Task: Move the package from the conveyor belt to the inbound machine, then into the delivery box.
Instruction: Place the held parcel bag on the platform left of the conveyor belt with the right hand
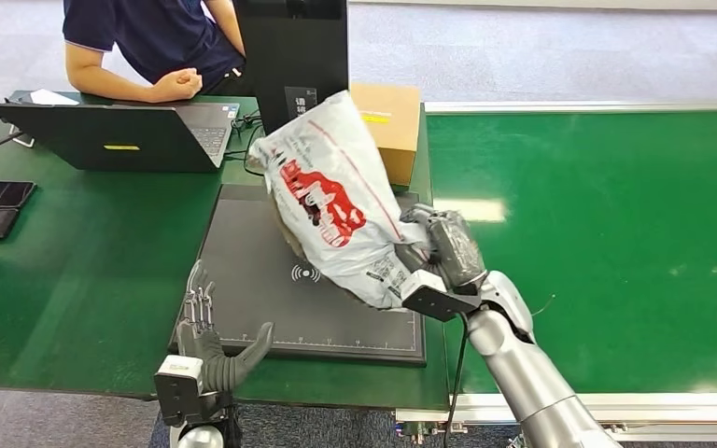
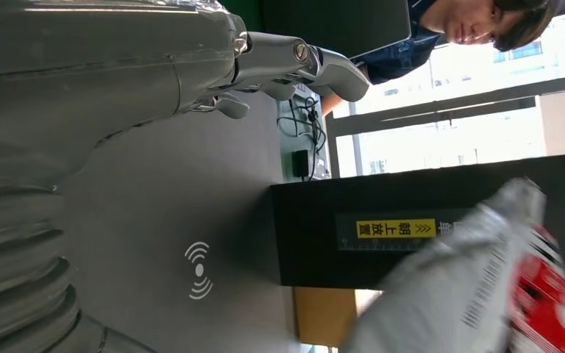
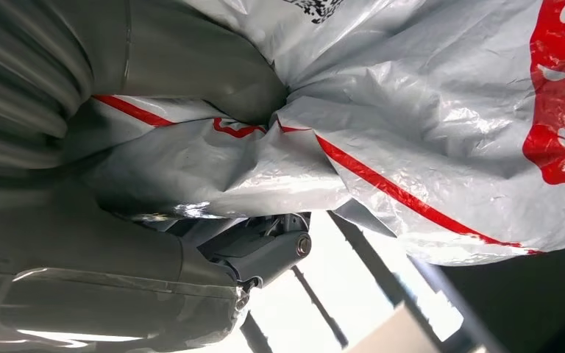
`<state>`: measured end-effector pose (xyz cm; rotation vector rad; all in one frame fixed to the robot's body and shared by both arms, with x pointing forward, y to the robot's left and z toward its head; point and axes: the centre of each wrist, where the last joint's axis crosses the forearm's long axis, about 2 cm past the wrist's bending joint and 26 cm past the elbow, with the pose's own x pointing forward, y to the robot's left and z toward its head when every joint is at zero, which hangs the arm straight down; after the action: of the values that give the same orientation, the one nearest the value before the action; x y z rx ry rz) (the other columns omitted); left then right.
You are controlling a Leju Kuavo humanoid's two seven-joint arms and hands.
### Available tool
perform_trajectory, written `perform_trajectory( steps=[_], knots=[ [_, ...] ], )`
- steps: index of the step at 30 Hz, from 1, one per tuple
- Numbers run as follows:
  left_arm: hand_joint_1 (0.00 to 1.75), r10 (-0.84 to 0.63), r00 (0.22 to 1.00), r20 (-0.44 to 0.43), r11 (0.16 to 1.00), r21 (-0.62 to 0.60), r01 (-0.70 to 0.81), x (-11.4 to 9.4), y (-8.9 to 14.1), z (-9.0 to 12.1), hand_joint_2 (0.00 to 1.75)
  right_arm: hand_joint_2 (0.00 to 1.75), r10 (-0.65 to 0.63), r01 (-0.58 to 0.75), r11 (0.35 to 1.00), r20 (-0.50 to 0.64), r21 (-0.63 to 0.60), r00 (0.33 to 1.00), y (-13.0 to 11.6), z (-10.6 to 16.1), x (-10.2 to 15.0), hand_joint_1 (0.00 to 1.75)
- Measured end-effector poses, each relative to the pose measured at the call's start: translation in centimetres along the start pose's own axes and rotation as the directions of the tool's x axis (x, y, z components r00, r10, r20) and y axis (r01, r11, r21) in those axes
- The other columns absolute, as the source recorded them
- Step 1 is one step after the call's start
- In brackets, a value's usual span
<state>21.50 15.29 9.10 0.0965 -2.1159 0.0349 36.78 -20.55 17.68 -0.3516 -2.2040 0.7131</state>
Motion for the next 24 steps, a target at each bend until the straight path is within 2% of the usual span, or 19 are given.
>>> perform_trajectory(
  steps=[7,9,10,11,13,14,17,24],
  knots=[
    [0.0,0.005,1.0,0.014,1.0,-0.021,-0.005,0.1,-0.3,-0.1,1.75,1.75,-0.053,0.063,0.984,-0.064,0.168,0.997,5.1,1.1,-0.9,1.65],
    [0.0,0.01,1.0,0.021,0.999,-0.034,-0.009,0.2,-0.4,-0.2,1.75,1.75,-0.065,0.084,0.974,-0.096,0.211,0.993,6.4,1.9,-1.1,1.44],
    [0.0,0.013,1.0,0.024,0.999,-0.04,-0.012,0.2,-0.5,-0.3,1.75,1.75,-0.071,0.096,0.968,-0.113,0.234,0.991,6.9,2.3,-1.3,1.18],
    [0.0,0.017,0.999,0.027,0.999,-0.047,-0.016,0.2,-0.6,-0.4,1.75,1.75,-0.076,0.108,0.96,-0.13,0.258,0.989,7.3,2.7,-1.4,0.78],
    [0.0,0.025,0.999,0.033,0.998,-0.06,-0.023,0.2,-0.7,-0.7,1.75,1.75,-0.081,0.128,0.943,-0.161,0.309,0.984,8.2,3.5,-1.6,0.16],
    [0.0,0.029,0.999,0.036,0.997,-0.066,-0.027,0.1,-0.8,-0.9,1.75,1.75,-0.079,0.134,0.935,-0.173,0.33,0.982,8.5,3.8,-1.7,0.01],
    [0.0,0.036,0.998,0.045,0.996,-0.081,-0.032,0.0,-0.9,-1.4,1.75,1.75,-0.062,0.13,0.924,-0.196,0.359,0.979,9.1,4.3,-2.0,0.0],
    [0.0,0.028,0.998,0.05,0.992,-0.122,-0.022,-0.4,-1.1,-1.9,1.75,1.75,-0.044,0.109,0.94,-0.201,0.325,0.979,9.5,4.8,-1.8,0.0]
  ],
)
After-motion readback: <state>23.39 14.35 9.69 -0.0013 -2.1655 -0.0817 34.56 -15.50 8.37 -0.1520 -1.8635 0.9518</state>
